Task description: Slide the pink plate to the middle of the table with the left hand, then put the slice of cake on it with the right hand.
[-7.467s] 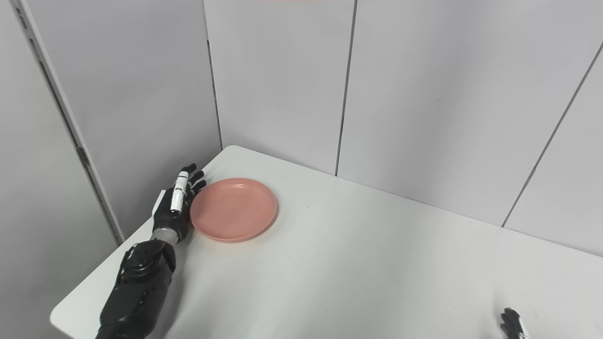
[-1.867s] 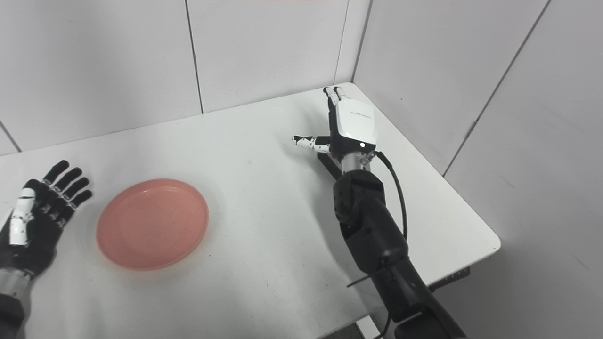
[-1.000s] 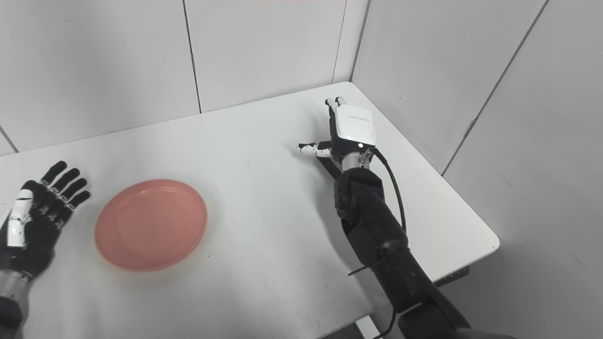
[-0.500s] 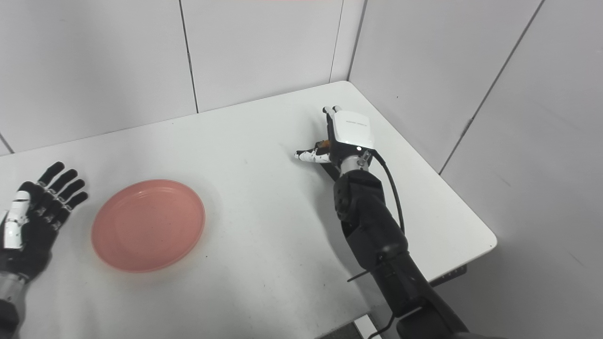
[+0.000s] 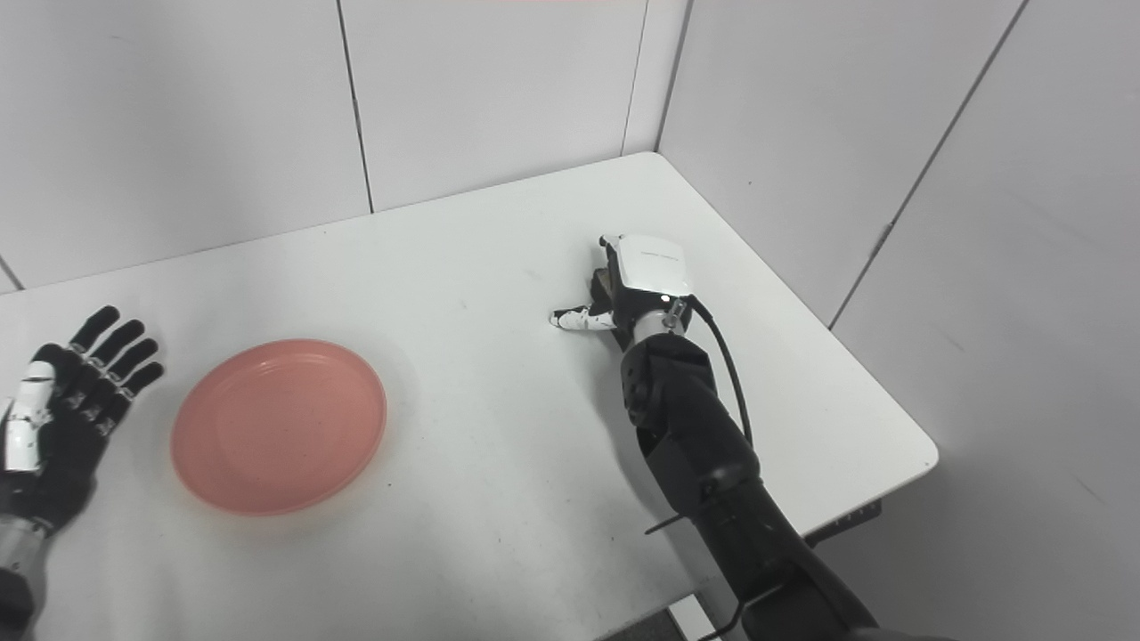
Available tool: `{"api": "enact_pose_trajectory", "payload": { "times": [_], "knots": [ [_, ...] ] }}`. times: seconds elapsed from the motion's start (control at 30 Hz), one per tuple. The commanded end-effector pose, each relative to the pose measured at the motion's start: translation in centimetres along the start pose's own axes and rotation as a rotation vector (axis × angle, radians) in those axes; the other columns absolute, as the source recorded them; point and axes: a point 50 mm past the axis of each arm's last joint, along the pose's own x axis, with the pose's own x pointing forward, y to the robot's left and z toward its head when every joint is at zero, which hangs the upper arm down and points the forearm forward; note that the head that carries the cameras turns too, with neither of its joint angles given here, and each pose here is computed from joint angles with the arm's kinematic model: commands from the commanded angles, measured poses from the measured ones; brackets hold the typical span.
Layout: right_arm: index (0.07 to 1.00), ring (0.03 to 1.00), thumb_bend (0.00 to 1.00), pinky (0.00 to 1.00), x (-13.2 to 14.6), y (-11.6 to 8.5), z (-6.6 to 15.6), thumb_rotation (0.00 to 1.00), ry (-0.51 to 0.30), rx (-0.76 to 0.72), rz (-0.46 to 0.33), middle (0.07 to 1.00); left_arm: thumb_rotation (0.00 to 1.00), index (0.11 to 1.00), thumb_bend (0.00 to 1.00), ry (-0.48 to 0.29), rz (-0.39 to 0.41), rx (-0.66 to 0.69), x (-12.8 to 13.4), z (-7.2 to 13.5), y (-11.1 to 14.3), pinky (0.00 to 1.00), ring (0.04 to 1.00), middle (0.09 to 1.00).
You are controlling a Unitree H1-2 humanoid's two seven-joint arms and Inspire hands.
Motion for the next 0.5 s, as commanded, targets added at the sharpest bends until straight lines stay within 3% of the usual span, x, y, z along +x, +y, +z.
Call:
{"api": "enact_pose_trajectory", "payload": {
  "times": [0.0,0.33,0.43,0.47],
  "knots": [
    [0.855,0.791,0.85,0.61,1.26,-2.11,0.18,0.54,0.005,0.000,-0.066,0.892,0.96,0.873,0.44,0.212,0.090,-0.072,-5.48,-6.08,1.61,0.89,0.893,0.895],
    [0.843,0.799,0.83,0.61,1.77,-2.16,-0.53,0.50,0.052,0.026,-0.050,0.892,0.98,0.882,0.45,0.213,0.089,-0.065,-5.52,-5.90,1.44,0.88,0.892,0.898],
    [0.808,0.746,0.78,0.61,1.72,-2.32,-0.75,0.39,0.067,0.051,-0.050,0.834,0.96,0.888,0.45,0.212,0.089,-0.070,-5.53,-5.88,1.41,0.88,0.897,0.903],
    [0.790,0.675,0.76,0.55,1.68,-2.39,-0.80,0.35,0.069,0.058,-0.052,0.774,0.96,0.888,0.45,0.212,0.088,-0.065,-5.53,-5.87,1.40,0.88,0.898,0.903]
  ]
}}
